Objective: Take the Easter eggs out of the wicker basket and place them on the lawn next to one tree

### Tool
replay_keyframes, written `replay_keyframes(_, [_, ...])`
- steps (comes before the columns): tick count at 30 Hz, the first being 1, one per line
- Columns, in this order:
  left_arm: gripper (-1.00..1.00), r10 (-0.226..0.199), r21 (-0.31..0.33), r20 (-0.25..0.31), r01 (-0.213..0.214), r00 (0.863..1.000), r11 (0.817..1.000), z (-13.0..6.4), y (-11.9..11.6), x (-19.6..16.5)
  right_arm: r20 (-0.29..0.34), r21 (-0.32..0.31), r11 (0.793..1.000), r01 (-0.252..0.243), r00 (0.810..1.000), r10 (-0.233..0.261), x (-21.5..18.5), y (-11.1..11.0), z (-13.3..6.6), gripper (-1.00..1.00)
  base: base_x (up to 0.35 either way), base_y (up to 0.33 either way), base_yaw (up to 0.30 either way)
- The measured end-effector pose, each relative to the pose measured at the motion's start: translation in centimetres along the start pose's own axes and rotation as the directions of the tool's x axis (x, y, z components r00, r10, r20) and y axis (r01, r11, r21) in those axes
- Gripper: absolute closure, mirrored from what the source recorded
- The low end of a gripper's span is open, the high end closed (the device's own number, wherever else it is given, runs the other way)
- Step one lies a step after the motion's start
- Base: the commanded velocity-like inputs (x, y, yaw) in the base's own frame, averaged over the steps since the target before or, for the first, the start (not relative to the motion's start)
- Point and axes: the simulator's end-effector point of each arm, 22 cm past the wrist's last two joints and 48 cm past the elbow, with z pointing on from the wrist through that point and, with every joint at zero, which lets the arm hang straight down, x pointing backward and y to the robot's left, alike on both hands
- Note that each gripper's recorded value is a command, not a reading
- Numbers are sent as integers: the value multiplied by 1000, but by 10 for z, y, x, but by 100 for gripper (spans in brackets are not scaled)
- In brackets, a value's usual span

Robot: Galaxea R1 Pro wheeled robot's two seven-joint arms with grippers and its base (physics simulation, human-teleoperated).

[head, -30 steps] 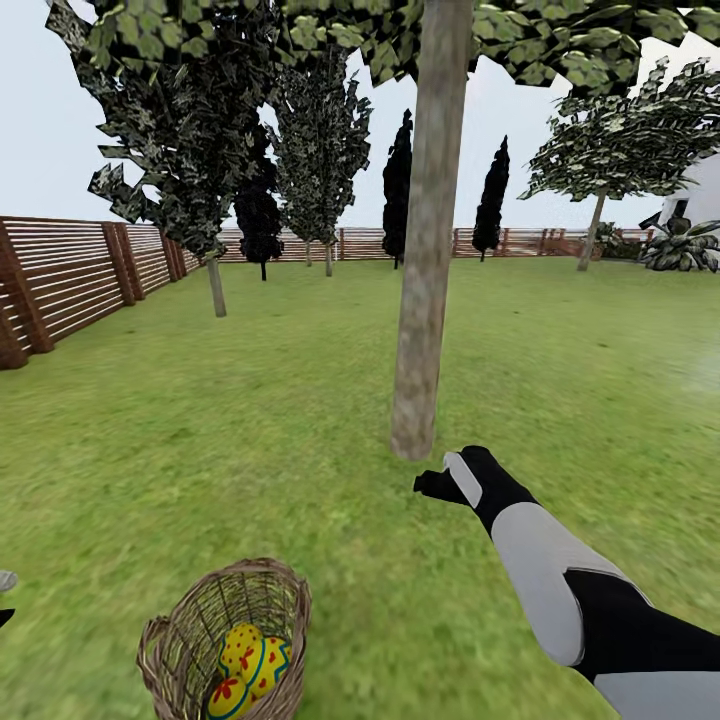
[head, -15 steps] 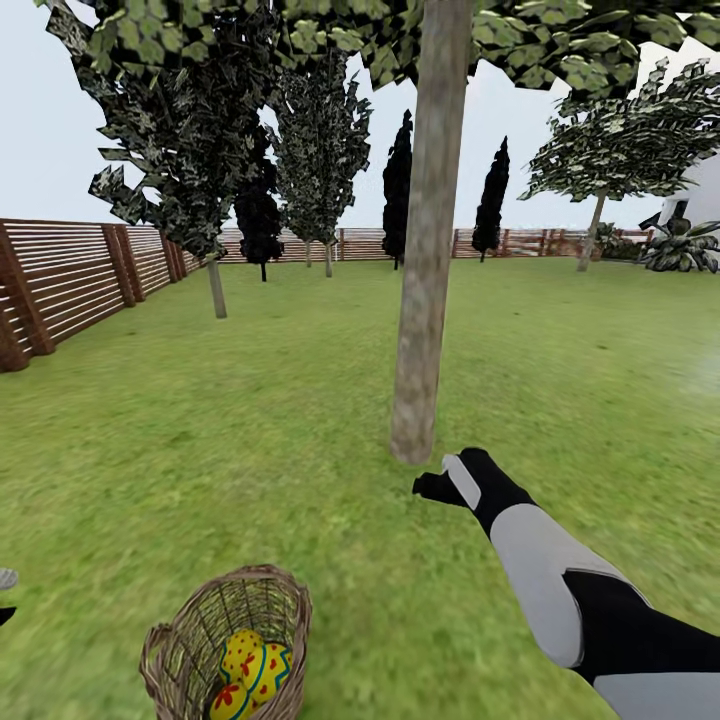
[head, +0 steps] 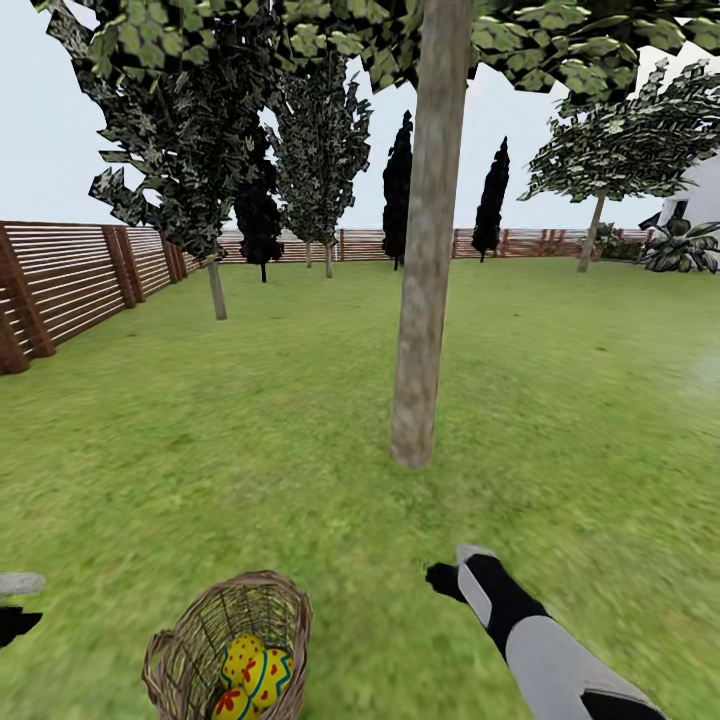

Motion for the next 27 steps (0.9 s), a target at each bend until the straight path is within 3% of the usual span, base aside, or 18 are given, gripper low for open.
replay_keyframes(1, [-100, -12, 29, -4, 12, 1000, 999, 4, -22, 4, 17, 12, 1000, -8, 1000, 8, 16, -8, 4, -100, 0, 0, 0])
replay_keyframes(3, [-100, -22, 45, -6, 22, 1000, 999, 6, -40, 7, 43, 20, 1000, -15, 999, 14, 24, -13, 5, -100, 0, 0, 0])
replay_keyframes(7, [-100, -48, 25, -10, 49, 999, 998, 13, -72, 14, 87, 28, 999, -24, 996, 21, 31, -19, 4, -100, 0, 0, 0])
replay_keyframes(12, [-100, -66, 1, 34, 66, 997, 998, 21, -113, 16, 121, 36, 999, -32, 992, 27, 45, -25, 6, -100, 0, 0, -39])
replay_keyframes(19, [-100, -68, -3, 54, 69, 996, 998, 22, -126, 14, 141, 42, 998, -39, 989, 32, 53, -29, 8, -100, 0, -39, -218])
replay_keyframes(27, [-100, -49, 1, 49, 49, 998, 999, 24, -134, 17, 132, 46, 998, -37, 991, 31, 60, -31, 9, -100, 0, -237, -124])
